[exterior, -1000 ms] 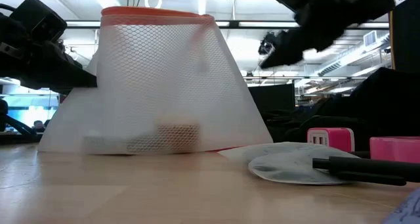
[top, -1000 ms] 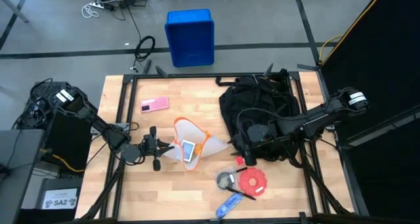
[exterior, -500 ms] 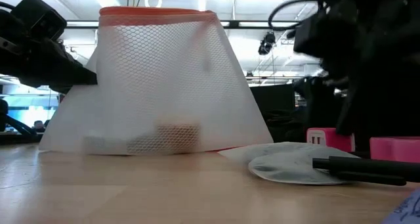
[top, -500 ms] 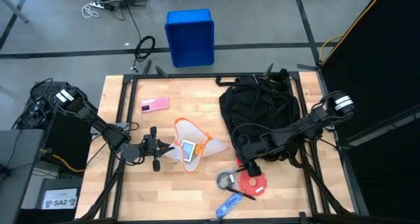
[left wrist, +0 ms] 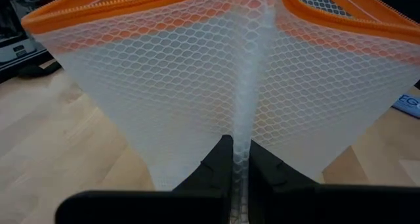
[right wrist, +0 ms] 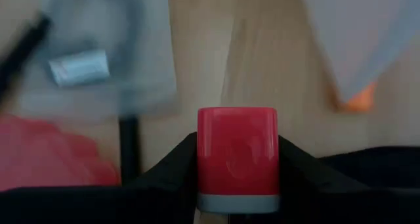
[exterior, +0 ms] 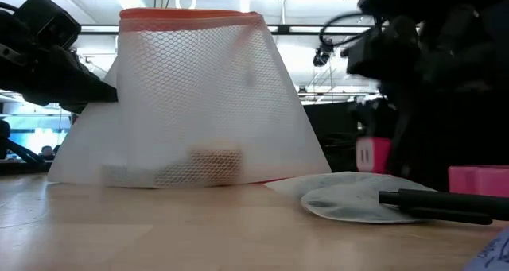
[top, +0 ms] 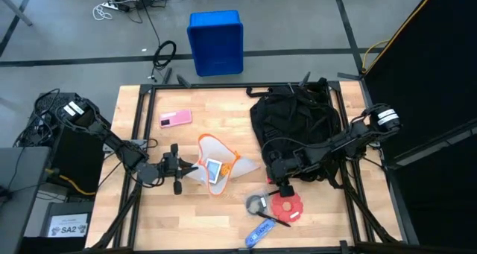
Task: Unpack backpack
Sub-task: Put the charger adapter into the zip bag, then put the earphones pack into the zip bag, then put the top pen into the zip bag
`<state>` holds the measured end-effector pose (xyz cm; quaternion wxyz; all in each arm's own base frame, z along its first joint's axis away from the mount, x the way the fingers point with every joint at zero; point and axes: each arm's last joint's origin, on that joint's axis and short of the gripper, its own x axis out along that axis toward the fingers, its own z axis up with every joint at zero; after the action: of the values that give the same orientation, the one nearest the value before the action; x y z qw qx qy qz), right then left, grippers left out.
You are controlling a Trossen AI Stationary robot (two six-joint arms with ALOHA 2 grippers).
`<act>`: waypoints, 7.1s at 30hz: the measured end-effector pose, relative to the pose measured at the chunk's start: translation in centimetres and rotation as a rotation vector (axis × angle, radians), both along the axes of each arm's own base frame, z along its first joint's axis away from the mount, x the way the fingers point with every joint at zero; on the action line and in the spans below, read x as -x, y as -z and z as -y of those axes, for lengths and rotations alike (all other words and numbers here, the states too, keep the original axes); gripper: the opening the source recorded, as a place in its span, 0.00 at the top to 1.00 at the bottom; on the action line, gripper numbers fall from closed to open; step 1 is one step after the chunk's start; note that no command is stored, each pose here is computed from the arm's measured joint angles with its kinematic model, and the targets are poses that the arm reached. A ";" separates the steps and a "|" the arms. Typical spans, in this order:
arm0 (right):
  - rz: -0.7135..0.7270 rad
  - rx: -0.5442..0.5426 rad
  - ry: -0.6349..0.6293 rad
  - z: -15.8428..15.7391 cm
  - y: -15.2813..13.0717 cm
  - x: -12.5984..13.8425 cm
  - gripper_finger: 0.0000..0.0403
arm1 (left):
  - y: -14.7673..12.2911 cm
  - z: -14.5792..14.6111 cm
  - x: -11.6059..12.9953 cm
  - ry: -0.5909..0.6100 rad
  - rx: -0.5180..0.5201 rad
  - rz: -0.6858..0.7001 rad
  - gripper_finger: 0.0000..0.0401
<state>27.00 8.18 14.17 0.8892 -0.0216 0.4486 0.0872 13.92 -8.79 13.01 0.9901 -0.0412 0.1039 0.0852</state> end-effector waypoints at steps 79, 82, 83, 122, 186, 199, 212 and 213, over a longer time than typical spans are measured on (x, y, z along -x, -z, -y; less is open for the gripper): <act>-0.228 0.031 0.041 -7.9 2.4 -7.1 0.31 | -0.1 0.1 -0.1 0.013 0.051 0.012 1.00; -0.217 0.066 0.065 -7.5 2.5 -7.3 0.39 | -0.1 0.1 -0.1 0.013 0.052 0.012 1.00; -0.206 0.077 0.068 -7.5 2.4 -7.4 0.44 | -0.1 0.1 -0.1 0.014 0.052 0.012 1.00; 0.525 0.203 0.063 0.9 -14.3 -13.1 0.95 | -0.1 0.1 -0.1 0.017 0.052 0.011 1.00; -0.029 0.000 0.214 -6.6 0.3 -3.1 0.54 | -0.8 0.6 -0.5 0.054 0.061 0.027 1.00; -0.047 -0.100 0.188 -6.9 0.2 -3.2 0.53 | -0.8 0.5 -0.5 0.052 0.069 0.027 1.00; -0.137 0.007 0.249 -7.0 3.3 -3.1 0.59 | -0.8 0.6 -0.5 0.054 0.080 0.026 1.00; -0.136 0.011 0.246 -6.9 3.4 -3.2 0.61 | -0.8 0.6 -0.5 0.055 0.081 0.026 1.00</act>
<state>30.16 15.12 10.82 0.8607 0.0349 0.5074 -0.0236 14.37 -9.35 13.78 0.9909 -0.0793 0.0953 0.0531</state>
